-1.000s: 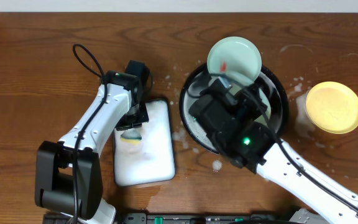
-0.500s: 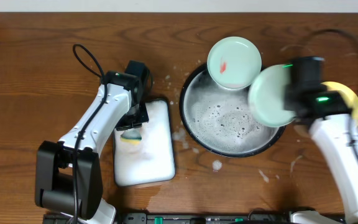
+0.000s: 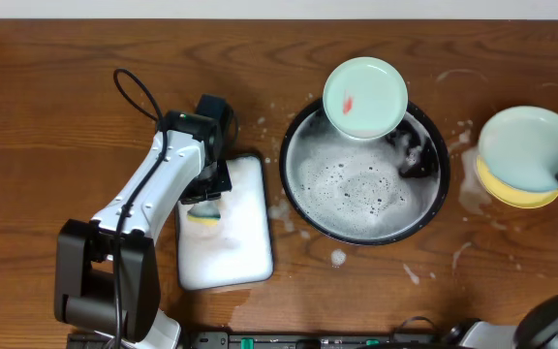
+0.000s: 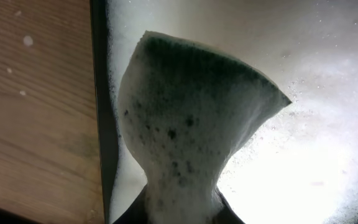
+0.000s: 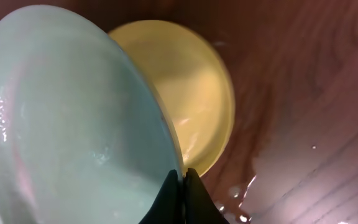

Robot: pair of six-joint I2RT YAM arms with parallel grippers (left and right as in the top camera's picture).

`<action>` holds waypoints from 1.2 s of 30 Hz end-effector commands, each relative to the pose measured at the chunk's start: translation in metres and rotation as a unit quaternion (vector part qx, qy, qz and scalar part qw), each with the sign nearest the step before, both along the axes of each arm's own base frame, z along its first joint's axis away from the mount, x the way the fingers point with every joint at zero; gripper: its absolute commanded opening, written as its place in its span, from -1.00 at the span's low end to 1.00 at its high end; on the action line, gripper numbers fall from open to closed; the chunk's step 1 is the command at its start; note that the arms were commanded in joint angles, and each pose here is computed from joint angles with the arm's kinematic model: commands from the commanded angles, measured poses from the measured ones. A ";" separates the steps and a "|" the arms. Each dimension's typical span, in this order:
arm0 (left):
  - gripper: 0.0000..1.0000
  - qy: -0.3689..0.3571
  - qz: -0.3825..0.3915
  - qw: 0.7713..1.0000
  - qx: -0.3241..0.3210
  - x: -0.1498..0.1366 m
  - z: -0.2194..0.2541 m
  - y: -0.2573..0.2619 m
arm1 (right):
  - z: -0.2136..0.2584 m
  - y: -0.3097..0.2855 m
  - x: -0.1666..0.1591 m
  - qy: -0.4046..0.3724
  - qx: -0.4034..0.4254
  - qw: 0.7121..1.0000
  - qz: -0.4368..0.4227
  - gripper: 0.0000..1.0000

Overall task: Clean dirty plates on tray and stack at the side
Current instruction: 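Carry the green plate right and stack it on the yellow plate, then move right gripper back and grip the last green plate's rim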

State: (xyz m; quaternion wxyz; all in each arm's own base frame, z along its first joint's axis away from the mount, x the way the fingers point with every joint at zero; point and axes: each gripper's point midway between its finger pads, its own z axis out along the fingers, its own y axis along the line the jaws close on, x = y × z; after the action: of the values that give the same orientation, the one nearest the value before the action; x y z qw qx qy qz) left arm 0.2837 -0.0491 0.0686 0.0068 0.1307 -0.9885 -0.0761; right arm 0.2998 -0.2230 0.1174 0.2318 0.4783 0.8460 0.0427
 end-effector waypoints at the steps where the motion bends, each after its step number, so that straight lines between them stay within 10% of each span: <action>1: -0.66 0.002 0.009 1.000 0.006 -0.001 -0.001 0.003 | -0.021 -0.008 0.006 -0.003 0.042 0.999 -0.024 -0.97; 3: -0.66 0.002 0.010 1.000 0.005 -0.001 -0.001 0.003 | -0.030 -0.011 0.008 0.005 0.042 0.999 -0.026 -0.81; 7: -0.66 0.003 0.009 1.000 0.004 -0.001 -0.001 0.002 | -0.009 0.007 0.047 -0.080 0.044 0.994 0.056 0.41; 10: -0.66 0.005 0.010 1.000 -0.004 -0.002 -0.001 0.000 | 0.023 0.042 0.079 -0.140 0.030 0.979 0.147 0.57; 19: -0.66 0.004 0.009 1.000 -0.008 -0.001 -0.001 -0.001 | 0.054 0.232 0.139 -0.156 -0.070 0.882 0.440 0.25; 23: -0.66 -0.002 0.009 1.000 -0.009 0.002 -0.001 -0.002 | 0.029 0.270 0.161 -0.123 -0.153 0.865 0.462 0.47; 36: -0.66 -0.004 0.009 1.000 -0.010 0.002 -0.002 -0.002 | -0.091 0.276 0.208 -0.095 -0.102 0.918 0.371 0.29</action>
State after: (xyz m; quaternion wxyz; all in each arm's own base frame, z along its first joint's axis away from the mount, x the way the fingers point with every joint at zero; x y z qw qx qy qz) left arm 0.2872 -0.0541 0.0678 0.0024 0.1316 -0.9894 -0.0618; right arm 0.5046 0.0535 0.0446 0.3389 0.0485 0.9371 0.0674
